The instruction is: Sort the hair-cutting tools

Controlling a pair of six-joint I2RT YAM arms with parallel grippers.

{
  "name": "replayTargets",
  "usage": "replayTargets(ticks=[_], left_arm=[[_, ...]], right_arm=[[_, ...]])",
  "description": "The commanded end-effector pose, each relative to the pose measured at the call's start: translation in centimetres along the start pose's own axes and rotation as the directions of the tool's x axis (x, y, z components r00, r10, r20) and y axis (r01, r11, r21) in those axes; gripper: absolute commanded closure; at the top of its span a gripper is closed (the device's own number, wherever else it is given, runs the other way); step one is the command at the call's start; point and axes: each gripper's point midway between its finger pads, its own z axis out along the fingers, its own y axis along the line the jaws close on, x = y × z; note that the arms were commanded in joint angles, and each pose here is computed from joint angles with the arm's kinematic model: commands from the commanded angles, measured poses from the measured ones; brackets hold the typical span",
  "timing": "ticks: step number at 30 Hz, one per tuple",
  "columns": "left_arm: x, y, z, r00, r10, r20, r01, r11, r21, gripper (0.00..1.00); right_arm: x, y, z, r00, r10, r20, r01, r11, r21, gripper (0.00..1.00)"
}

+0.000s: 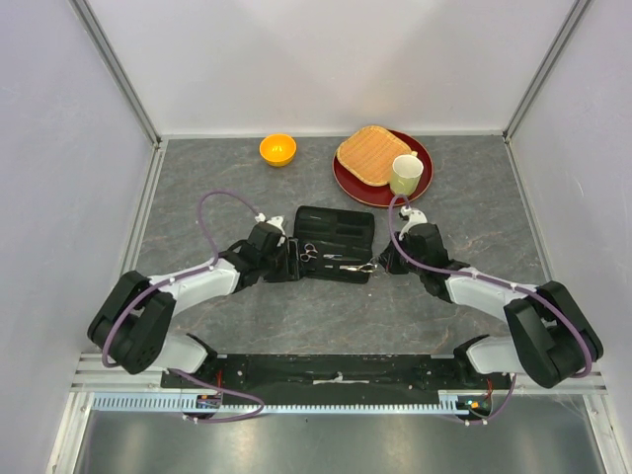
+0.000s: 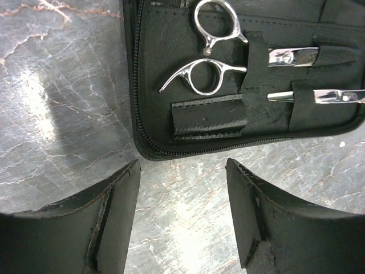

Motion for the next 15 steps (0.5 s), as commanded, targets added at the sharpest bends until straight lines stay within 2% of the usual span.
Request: replayTargets(ticks=[1, 7, 15], left_arm=[[-1.2, -0.3, 1.3, 0.998, -0.055, 0.042, 0.056, 0.998, -0.016, 0.31], [-2.2, -1.0, 0.4, 0.992, -0.075, 0.101, 0.073, 0.997, 0.021, 0.30], [-4.7, -1.0, -1.7, 0.962, -0.072, 0.265, 0.063, 0.997, 0.041, 0.24]], right_arm=[[-2.2, 1.9, -0.2, 0.993, -0.041, 0.109, 0.047, 0.997, -0.056, 1.00], [-1.5, 1.1, 0.0, 0.993, -0.051, 0.104, 0.053, 0.998, -0.022, 1.00], [-1.2, 0.3, -0.1, 0.993, -0.065, 0.099, 0.063, 0.998, 0.019, 1.00]])
